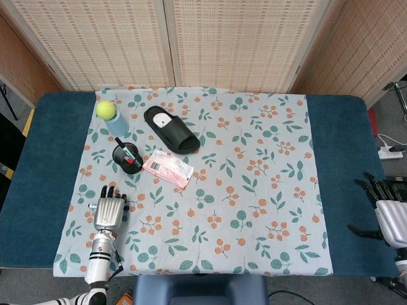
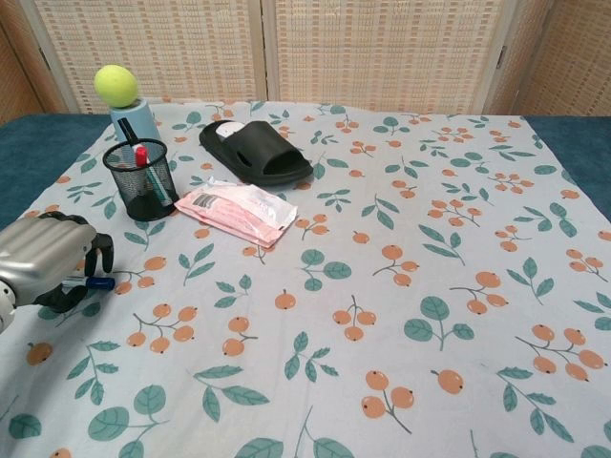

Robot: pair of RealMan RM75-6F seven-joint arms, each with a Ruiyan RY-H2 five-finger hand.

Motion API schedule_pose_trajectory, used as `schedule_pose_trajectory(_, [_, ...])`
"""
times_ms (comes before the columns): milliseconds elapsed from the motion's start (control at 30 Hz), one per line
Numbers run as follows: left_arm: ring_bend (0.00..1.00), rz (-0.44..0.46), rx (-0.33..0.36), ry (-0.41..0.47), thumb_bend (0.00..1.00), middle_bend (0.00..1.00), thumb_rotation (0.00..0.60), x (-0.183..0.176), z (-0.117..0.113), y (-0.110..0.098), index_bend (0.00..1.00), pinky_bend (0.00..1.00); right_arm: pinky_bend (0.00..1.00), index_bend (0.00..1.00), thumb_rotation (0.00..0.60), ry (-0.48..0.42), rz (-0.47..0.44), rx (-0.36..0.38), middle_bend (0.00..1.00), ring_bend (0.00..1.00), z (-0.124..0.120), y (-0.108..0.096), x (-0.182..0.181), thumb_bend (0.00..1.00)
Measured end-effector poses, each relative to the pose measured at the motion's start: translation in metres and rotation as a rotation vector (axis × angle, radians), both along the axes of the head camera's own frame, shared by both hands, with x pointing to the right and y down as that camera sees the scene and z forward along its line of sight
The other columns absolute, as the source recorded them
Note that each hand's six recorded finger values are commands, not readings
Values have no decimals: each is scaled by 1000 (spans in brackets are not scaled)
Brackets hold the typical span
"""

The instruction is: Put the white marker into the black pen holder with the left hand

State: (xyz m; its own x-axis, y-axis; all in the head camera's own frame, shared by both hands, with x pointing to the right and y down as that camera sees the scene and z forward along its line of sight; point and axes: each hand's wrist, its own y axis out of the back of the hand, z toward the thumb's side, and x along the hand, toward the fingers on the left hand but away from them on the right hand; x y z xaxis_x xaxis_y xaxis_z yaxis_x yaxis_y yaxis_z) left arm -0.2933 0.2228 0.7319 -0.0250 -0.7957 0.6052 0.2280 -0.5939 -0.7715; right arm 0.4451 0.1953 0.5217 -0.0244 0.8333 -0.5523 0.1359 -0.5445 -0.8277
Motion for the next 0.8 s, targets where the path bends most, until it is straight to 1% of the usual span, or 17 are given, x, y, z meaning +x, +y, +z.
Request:
schedule_pose_trajectory(533, [176, 7, -2, -15, 380, 506, 600, 0, 2, -1, 512, 145, 0, 158, 600, -3, 6, 6, 0, 72, -2, -1, 1, 0])
schedule_pose_trajectory(667, [186, 14, 19, -20, 381, 514, 600, 0, -1, -2, 516, 157, 0, 159, 600, -2, 9, 4, 0, 73, -2, -1, 2, 0])
schedule_pose_trajectory(800, [193, 23, 67, -21, 380, 518, 600, 1, -9, -8, 516, 164, 0, 159, 600, -3, 9, 7, 0, 73, -2, -1, 3, 0])
